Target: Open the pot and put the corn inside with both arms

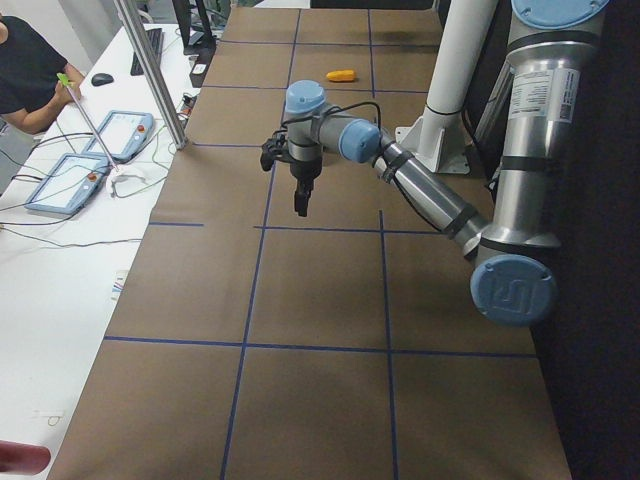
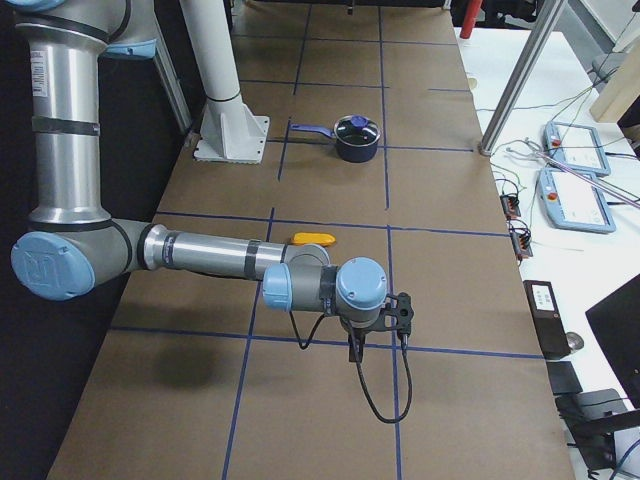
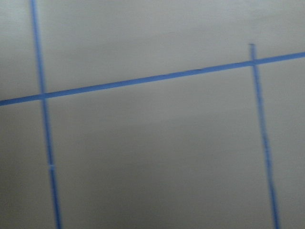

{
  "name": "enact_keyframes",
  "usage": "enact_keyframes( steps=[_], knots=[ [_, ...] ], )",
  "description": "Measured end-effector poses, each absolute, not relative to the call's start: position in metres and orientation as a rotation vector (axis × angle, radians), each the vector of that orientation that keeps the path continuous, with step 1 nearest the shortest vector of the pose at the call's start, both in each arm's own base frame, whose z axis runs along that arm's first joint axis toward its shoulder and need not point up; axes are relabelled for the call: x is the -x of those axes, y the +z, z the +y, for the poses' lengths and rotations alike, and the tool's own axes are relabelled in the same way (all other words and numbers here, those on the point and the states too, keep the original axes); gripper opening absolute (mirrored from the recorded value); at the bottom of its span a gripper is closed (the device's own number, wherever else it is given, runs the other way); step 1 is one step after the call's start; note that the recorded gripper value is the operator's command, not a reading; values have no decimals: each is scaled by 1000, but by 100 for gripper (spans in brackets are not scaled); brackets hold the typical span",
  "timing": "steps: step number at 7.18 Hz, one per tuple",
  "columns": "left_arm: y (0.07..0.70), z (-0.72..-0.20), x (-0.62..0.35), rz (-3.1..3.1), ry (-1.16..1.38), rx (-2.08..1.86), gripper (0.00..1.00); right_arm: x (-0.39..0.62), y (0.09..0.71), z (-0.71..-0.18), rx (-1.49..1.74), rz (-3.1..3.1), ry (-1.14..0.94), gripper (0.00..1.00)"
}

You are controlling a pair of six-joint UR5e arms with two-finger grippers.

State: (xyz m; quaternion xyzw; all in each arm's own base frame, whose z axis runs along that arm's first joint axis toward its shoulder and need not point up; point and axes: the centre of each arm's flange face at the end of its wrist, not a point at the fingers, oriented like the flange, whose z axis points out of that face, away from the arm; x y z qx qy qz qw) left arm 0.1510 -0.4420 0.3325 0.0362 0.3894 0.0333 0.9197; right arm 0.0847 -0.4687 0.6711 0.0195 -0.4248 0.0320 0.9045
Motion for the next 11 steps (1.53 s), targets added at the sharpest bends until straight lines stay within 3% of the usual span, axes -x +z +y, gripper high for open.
enact_keyframes(
  steps=[3,6,11],
  knots=[
    [203,-429,-284,801,40,1,100,-84,674,-466,-33,-891,69,100],
    [110,-451,-391,818,-5,23,100,-83,673,-465,-37,-894,64,100],
    [64,-470,-523,844,-33,-18,100,-82,664,-471,-50,-913,59,100]
  ],
)
